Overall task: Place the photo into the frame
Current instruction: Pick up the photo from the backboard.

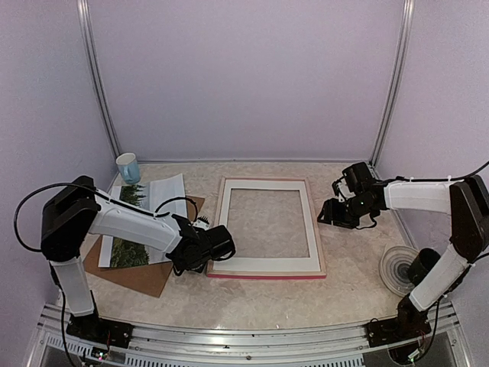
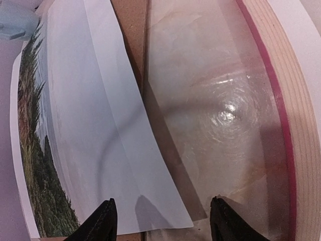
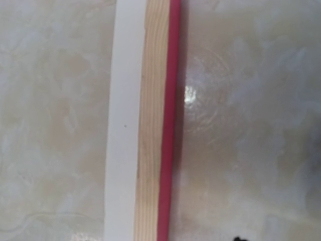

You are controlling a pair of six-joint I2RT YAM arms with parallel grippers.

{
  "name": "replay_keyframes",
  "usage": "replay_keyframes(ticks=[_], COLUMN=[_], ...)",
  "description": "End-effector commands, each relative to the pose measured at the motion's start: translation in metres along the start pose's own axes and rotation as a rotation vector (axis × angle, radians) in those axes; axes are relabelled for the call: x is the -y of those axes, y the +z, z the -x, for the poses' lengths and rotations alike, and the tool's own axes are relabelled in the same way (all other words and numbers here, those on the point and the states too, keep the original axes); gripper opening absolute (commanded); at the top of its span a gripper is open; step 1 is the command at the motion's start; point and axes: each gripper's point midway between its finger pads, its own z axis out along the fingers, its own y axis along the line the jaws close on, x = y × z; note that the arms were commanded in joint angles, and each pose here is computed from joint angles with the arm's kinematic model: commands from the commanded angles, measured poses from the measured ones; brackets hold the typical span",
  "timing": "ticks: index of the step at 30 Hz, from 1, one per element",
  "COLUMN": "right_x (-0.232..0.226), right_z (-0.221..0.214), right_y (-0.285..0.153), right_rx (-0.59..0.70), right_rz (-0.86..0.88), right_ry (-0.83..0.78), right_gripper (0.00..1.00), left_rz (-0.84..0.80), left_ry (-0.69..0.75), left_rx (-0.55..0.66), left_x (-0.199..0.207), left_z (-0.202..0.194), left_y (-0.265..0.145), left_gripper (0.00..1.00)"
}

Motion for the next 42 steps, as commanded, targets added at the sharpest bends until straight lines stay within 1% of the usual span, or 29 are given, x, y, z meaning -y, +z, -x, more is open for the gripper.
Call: replay_keyframes(ticks=[1,7,24,39,42], right_x=[-0.005,-0.005,-0.007,-0.008,-0.008], right_z=[0.0,0.0,0.0,0.001,0.002], right_y=[-0.004,-0.004,-0.005,-0.005,-0.005], right_rx=[0.013,0.014,0.013,0.013,0.014], right_rz=[0.021,0.021,0.032,0.035,0.035], right_ry=[-0.009,-0.009,-0.008,-0.009,-0.01], right_gripper=[0.61,0.61,0.61,0.61,0.61], left_rz=[0.058,0.079,0.125,0.152,0.155], left_ry=[0.043,0.059,0.061,0.025,0.014], left_rx=[-0.012,-0.019,0.002,0.06,0.078], left_x=[-0.003,-0.004,-0.012,-0.021,-0.023], left_z=[-0.009,-0.013,-0.01,0.009,0.016], left_y=[0.008,0.012,0.016,-0.001,-0.007], left_gripper=[0.61,0.55,0.3,0.06,0.04])
